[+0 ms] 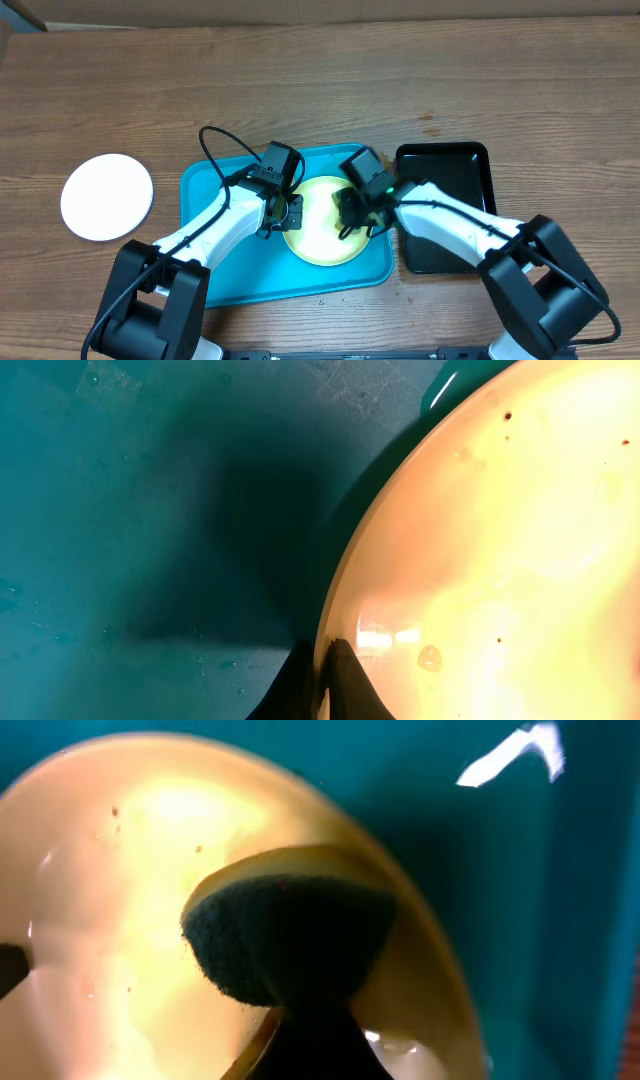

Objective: Clean dirty plates on tray and stack at the side
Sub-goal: 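Carry the sponge to the yellow plate and scrub it again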

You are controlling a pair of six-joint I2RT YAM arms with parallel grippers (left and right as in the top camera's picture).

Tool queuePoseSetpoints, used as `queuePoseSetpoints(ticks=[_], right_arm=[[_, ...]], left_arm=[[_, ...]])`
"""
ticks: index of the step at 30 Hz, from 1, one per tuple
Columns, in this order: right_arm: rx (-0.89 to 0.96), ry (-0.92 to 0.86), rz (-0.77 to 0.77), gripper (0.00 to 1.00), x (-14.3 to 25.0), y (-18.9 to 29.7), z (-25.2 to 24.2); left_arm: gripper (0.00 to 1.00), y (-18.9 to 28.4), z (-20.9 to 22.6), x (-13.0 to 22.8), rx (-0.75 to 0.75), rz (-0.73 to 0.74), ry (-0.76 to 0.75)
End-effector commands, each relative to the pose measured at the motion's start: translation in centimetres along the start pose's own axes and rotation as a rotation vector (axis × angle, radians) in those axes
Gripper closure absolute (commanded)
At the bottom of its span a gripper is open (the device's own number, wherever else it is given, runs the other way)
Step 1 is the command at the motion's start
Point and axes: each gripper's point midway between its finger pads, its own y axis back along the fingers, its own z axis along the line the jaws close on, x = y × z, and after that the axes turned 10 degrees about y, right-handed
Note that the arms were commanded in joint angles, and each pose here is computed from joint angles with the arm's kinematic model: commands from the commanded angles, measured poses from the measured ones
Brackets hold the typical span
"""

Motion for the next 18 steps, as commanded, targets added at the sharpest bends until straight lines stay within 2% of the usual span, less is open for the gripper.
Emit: queuePoseSetpoints(ticks=[1,7,12,18], right_arm=[[-0.139,0.084,-0.049,0.96,-2.9,2.0,2.9],[-0.360,0.121,-0.078,0.96,-4.3,4.1,7.3],[-0.351,0.146,-0.082,0.96,-3.6,2.8,7.9],[-0.340,0.156,-0.024,0.96,-1.5,-1.1,7.8]], left_arm=[[0.96,-1.0,1.1,0.8,-0.053,0.031,-0.010],[0.96,-1.0,1.1,0.8,-0.053,0.031,-0.010],[0.96,-1.0,1.0,0.8,-0.051,0.031,-0.010],[0.96,-1.0,1.1,0.8,-0.051,0.031,-0.010]])
